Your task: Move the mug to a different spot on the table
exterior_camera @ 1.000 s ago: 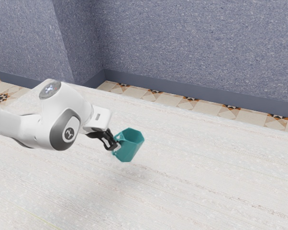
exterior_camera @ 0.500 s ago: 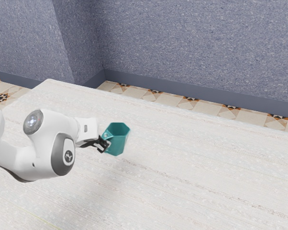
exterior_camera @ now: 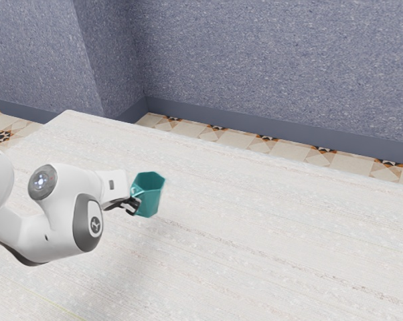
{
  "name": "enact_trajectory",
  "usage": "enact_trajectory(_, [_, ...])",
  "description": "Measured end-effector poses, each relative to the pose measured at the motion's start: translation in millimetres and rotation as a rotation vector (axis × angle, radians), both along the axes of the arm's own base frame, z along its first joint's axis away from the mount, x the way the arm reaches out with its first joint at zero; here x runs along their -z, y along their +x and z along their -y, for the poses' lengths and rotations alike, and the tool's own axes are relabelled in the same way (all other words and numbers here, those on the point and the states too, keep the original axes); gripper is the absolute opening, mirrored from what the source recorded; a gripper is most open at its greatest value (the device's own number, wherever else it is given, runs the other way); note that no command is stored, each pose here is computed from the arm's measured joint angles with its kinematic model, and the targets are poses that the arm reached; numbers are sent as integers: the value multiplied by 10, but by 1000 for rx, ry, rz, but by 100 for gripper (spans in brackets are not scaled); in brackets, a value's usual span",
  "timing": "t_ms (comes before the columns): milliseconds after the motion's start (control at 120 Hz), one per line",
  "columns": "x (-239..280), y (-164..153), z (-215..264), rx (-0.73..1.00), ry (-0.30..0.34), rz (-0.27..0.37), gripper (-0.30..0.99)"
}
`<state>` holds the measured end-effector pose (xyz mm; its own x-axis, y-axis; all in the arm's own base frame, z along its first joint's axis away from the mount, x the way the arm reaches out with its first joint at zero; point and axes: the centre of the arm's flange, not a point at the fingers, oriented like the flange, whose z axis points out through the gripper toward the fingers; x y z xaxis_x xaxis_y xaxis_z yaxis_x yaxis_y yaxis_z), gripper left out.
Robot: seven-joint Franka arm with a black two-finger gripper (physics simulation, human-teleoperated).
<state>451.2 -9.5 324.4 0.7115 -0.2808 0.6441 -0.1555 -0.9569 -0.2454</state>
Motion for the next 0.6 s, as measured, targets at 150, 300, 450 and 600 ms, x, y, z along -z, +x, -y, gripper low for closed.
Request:
enact_trajectory(150, [116, 9, -90, -26, 14, -18, 3])
enact_trajectory(300, [221, 7, -98, -49, 10, -36, 3])
enact_trajectory(450, [325, 13, -49, -59, 5, -53, 3])
enact_trajectory(600, [423, 26, -58, -76, 4, -69, 3])
